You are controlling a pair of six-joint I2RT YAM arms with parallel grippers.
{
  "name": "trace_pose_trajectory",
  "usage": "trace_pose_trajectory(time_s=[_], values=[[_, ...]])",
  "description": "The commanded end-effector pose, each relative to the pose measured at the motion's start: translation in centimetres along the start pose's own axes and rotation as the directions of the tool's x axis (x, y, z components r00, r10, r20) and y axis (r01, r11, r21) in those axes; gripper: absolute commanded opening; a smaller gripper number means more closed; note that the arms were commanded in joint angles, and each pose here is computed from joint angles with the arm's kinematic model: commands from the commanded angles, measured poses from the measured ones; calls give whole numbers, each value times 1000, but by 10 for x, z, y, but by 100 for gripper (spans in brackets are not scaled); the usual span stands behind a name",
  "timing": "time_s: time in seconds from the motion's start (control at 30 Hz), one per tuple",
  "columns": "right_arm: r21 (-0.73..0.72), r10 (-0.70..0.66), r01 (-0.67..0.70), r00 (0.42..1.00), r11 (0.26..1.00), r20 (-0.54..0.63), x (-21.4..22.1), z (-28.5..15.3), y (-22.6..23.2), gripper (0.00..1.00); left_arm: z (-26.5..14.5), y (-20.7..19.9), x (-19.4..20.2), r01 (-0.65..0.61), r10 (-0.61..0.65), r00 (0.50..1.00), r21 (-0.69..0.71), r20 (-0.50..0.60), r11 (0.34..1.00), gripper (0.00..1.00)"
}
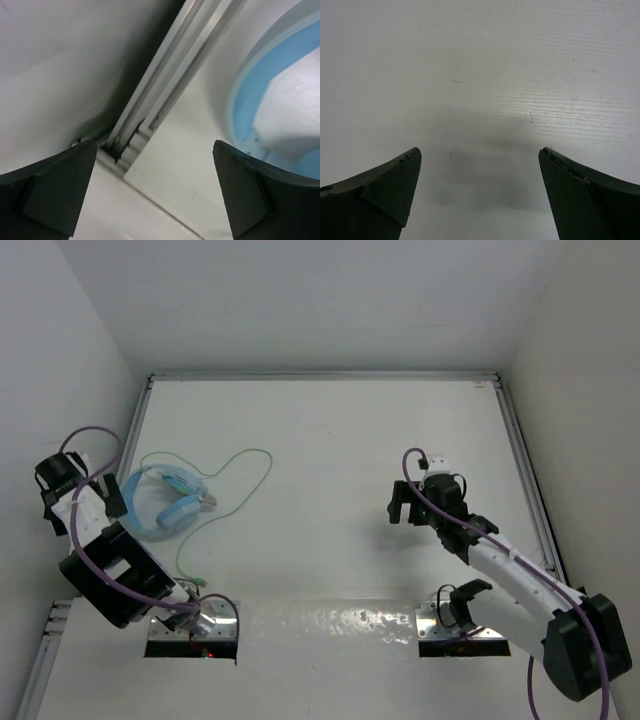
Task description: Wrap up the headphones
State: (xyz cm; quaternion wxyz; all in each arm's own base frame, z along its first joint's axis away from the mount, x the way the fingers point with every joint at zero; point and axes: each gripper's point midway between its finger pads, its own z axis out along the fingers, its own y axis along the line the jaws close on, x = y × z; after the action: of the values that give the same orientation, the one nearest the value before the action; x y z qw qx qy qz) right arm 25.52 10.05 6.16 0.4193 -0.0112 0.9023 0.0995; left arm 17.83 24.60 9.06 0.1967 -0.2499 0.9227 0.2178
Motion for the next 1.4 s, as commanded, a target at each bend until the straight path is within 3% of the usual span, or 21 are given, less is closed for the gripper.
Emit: trace_pose_trajectory(time_s=[0.0,0.07,0.1,0.17,0.2,0.27,0.4,0.57,0.73,0.8,0.93,0.97,1.0,1.03,1.17,1.2,1.23,1.27,1.3,1.33,1.37], values=[[-19,-39,40,998,999,39,-15,-5,4,99,-37,-20,-60,-82,37,972,188,230,979,100],[-11,-29,30,998,999,54,-19,-6,3,99,-48,-32,-66,-173,98,955,256,281,951,96],[-18,-28,30,997,999,69,-23,-7,5,99,-53,-42,-70,-202,105,945,302,309,932,74],[-39,-29,33,993,999,112,-33,-7,9,99,-50,-47,-75,-232,136,942,299,307,926,48],[-50,-29,35,991,998,130,-38,-7,12,99,-44,-43,-74,-221,143,949,271,280,937,43],[-69,-22,34,986,997,166,-53,-8,18,99,-27,-47,-67,-213,150,964,297,221,931,45],[-98,-10,28,983,995,181,-73,-6,31,99,-7,-59,-69,-209,151,970,339,190,917,70],[-151,-72,101,980,983,187,-89,7,50,99,24,-73,-56,-204,172,978,368,117,907,73],[-169,-95,125,980,978,176,-104,15,63,99,74,-70,-38,-148,153,988,298,5,943,72],[-183,-105,139,978,973,179,-110,17,70,99,82,-81,-46,-125,136,991,355,-6,926,65],[-183,-203,234,964,955,172,-106,16,84,99,88,-105,-51,-73,106,993,482,-43,873,28],[-172,-218,248,960,954,173,-104,16,84,99,81,-113,-52,-62,98,994,530,-40,846,19],[-185,-247,277,954,943,173,-99,15,91,99,72,-117,-63,-58,79,997,563,-13,825,0],[-184,-253,284,952,941,172,-98,15,91,99,68,-116,-66,-54,75,997,563,-14,825,0],[-294,-272,323,941,899,201,-96,7,119,94,8,-136,-101,14,-17,1000,713,-3,701,0],[-303,-267,324,940,896,215,-101,6,123,79,-6,-138,-112,23,-39,999,725,5,688,0],[-351,-258,332,935,875,242,-109,1,135,68,-33,-143,-139,-31,-44,996,733,82,679,0],[-360,-249,332,934,872,257,-116,-1,139,51,-52,-151,-149,-34,-52,995,751,91,660,0],[-375,-221,316,935,871,277,-128,-3,147,44,-89,-164,-173,-118,-44,981,760,190,639,0],[-378,-213,315,934,870,288,-134,-4,150,41,-110,-171,-185,-136,-63,973,770,223,623,0],[-386,-209,316,932,866,295,-139,-4,153,43,-137,-175,-197,-178,-82,955,773,284,609,0]])
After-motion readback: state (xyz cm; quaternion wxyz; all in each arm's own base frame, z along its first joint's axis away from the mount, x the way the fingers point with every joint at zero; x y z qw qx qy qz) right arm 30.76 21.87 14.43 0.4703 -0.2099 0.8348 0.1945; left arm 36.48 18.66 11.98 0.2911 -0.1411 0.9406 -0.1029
